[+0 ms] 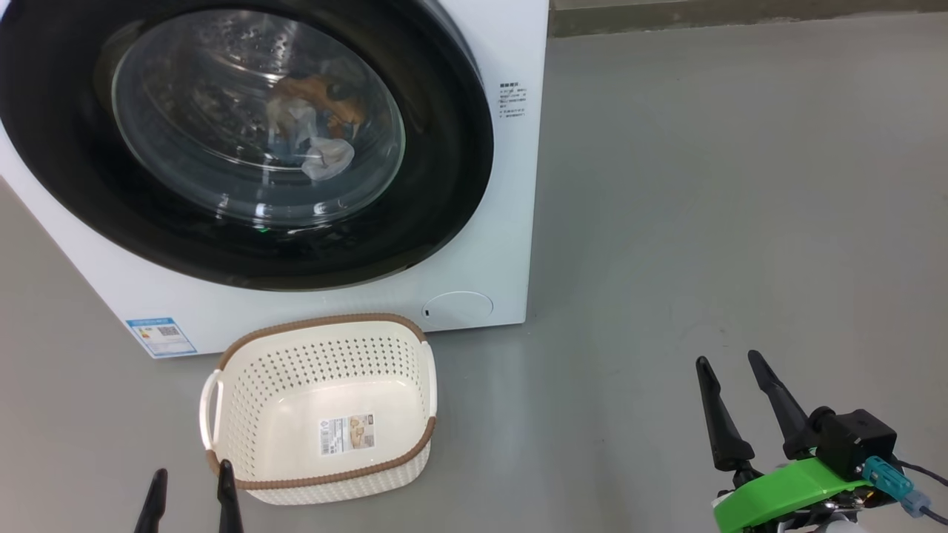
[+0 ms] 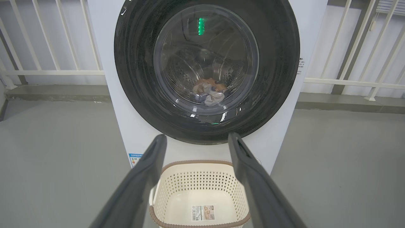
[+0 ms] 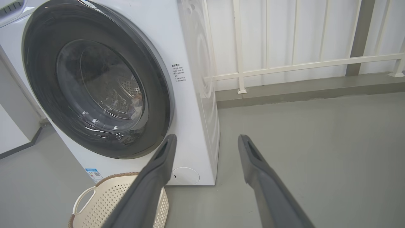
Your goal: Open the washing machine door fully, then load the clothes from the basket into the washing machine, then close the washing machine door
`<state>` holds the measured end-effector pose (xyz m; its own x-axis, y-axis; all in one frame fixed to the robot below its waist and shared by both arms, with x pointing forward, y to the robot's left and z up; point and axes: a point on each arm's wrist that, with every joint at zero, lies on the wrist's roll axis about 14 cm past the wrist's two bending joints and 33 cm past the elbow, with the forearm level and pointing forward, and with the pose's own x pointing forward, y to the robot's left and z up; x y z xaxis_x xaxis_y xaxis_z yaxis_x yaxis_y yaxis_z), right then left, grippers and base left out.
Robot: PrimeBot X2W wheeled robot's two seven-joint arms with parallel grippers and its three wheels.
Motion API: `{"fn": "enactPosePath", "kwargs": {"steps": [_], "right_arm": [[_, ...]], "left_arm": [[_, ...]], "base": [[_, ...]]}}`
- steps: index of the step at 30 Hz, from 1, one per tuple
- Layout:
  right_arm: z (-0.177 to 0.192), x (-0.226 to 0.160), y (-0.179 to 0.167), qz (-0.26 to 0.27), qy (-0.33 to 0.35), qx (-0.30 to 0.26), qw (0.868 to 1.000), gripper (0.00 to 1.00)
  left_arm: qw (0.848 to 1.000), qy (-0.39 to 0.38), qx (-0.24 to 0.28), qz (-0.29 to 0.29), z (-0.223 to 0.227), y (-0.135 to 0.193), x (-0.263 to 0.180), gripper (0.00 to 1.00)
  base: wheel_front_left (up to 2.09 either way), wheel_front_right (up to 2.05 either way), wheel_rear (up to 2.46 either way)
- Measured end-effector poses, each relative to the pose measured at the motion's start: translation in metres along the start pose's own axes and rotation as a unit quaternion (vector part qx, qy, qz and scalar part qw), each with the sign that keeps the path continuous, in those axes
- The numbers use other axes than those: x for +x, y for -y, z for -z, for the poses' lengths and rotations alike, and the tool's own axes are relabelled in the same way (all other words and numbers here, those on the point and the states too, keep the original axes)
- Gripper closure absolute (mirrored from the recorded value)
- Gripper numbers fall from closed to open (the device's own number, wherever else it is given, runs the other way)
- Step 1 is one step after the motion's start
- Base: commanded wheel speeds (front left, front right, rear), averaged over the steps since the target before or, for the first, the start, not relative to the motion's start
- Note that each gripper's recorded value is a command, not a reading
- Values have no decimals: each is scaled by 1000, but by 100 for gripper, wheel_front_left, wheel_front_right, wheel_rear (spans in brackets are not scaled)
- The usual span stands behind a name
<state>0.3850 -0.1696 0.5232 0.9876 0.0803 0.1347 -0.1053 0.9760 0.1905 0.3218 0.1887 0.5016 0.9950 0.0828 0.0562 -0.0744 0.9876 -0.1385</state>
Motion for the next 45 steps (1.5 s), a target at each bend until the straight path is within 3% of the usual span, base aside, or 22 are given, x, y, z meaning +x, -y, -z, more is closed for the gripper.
{"fn": "enactPosePath", "kwargs": {"steps": [9,10,17,45], "right_arm": [[6,-4,1,3,-9,2,1000,0],[7,-4,1,3,-10,2,1000,100],[39,-20,8,18,-63,13,998,100],[42,-22,24,72,-72,159,982,100]], "left_arm": [[1000,-2,3,1,1,0,-4,0],[1000,-3,2,1,1,1,-4,100],[999,-41,-12,-3,24,4,-10,100],[981,-84,-172,-31,42,-2,-5,100]], "base": [[0,0,0],[0,0,0],[0,0,0],[0,0,0]]}}
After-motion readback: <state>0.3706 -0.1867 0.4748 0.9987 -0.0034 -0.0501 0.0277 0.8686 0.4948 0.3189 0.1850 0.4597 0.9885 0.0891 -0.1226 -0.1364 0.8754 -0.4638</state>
